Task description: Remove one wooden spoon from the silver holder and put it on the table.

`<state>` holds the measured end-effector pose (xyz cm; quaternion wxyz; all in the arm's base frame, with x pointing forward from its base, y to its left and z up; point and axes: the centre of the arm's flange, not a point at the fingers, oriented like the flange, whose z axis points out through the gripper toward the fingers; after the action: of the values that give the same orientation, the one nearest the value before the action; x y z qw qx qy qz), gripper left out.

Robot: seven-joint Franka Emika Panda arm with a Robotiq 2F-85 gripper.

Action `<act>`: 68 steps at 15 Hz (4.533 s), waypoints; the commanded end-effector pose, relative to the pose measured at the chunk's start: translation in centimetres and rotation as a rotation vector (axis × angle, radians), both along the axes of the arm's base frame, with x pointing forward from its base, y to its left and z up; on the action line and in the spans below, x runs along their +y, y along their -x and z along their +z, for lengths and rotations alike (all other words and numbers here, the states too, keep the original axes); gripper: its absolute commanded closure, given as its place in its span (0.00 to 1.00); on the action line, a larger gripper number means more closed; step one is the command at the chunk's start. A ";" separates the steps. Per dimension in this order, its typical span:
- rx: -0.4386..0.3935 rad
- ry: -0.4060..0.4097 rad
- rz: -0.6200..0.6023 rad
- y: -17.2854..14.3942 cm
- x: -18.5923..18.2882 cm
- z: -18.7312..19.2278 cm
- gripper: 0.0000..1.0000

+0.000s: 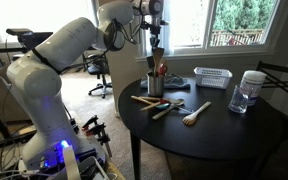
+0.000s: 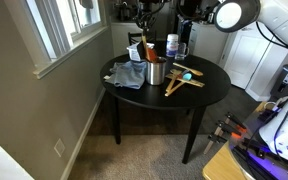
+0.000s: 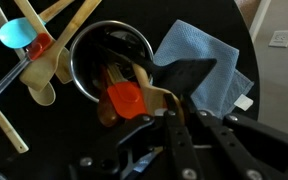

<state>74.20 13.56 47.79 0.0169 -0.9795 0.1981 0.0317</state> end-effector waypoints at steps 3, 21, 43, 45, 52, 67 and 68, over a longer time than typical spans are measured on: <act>-0.004 0.093 0.046 0.5 2.2 5.3 0.94; 0.050 0.302 0.087 8.4 4.0 14.4 0.94; 0.299 0.262 0.148 4.5 -5.9 3.4 0.94; 0.340 0.239 0.134 3.2 -7.7 1.3 0.94; 0.395 0.004 0.028 1.4 -15.0 -4.0 0.94; 0.346 -0.233 -0.237 1.2 -24.8 -6.9 0.65; 0.343 -0.234 -0.248 1.2 -24.9 -7.0 0.63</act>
<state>71.88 -11.12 40.54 0.0805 -0.9292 0.2876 0.2175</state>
